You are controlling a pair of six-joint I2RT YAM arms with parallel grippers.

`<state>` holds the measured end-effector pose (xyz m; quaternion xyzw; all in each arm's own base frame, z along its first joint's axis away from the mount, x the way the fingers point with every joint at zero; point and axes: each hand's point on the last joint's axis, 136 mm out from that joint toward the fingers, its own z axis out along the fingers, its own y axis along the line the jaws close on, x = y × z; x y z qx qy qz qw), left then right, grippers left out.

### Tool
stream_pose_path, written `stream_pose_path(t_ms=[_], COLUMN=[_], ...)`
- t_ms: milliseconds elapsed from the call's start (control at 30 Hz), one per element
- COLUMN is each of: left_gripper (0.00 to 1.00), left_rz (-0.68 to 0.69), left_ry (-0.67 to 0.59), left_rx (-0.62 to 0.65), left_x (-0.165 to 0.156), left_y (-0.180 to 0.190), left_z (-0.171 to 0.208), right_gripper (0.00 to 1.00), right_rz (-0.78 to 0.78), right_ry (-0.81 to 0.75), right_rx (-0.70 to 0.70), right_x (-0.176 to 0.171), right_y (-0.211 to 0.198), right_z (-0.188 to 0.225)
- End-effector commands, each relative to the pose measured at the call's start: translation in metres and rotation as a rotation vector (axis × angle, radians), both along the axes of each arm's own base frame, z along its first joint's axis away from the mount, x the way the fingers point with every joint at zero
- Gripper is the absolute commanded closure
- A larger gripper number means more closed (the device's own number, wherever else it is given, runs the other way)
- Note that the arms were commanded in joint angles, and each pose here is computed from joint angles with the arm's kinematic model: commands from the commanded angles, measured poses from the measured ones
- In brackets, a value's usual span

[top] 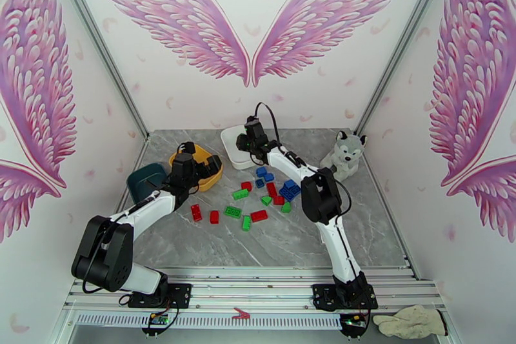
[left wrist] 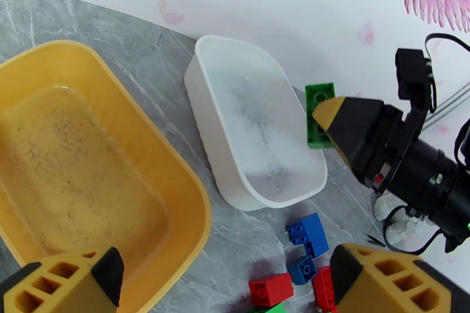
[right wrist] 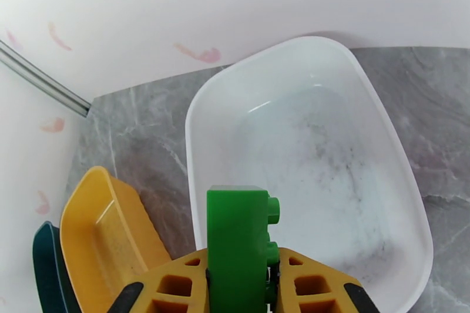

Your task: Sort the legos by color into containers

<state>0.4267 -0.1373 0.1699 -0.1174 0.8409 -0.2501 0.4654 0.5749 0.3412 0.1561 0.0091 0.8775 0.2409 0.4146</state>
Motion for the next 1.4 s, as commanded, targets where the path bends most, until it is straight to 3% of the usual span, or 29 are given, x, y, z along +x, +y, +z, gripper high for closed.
stream_pose_path(t_ms=[0, 167, 433, 633, 800, 1033, 1367], left_gripper=[0.01, 0.03, 0.04, 0.04, 0.04, 0.02, 0.01], left_rz=[-0.033, -0.046, -0.057, -0.089, -0.087, -0.033, -0.03], left_ry=[-0.034, 0.014, 0.079, 0.087, 0.093, 0.047, 0.019], left_rx=[0.04, 0.08, 0.083, 0.148, 0.123, 0.098, 0.04], left_x=[-0.004, -0.016, -0.051, -0.078, -0.093, -0.088, -0.077], left_y=[-0.006, -0.009, -0.005, -0.01, -0.008, 0.0, -0.007], left_z=[0.015, -0.007, -0.036, -0.039, -0.044, -0.037, -0.035], right_gripper=[0.54, 0.38, 0.37, 0.4, 0.45, 0.4, 0.36], right_rz=[0.025, 0.042, 0.086, 0.164, 0.213, 0.243, 0.261], right_ry=[0.034, -0.012, -0.044, 0.029, 0.108, 0.186, 0.346], right_rx=[-0.045, -0.062, -0.038, -0.121, -0.178, -0.181, -0.22], right_x=[-0.003, -0.02, -0.093, -0.172, -0.239, -0.315, -0.363], right_y=[-0.002, -0.013, -0.035, -0.037, -0.039, -0.039, -0.017], right_z=[-0.011, 0.007, 0.022, -0.004, -0.026, -0.032, -0.103])
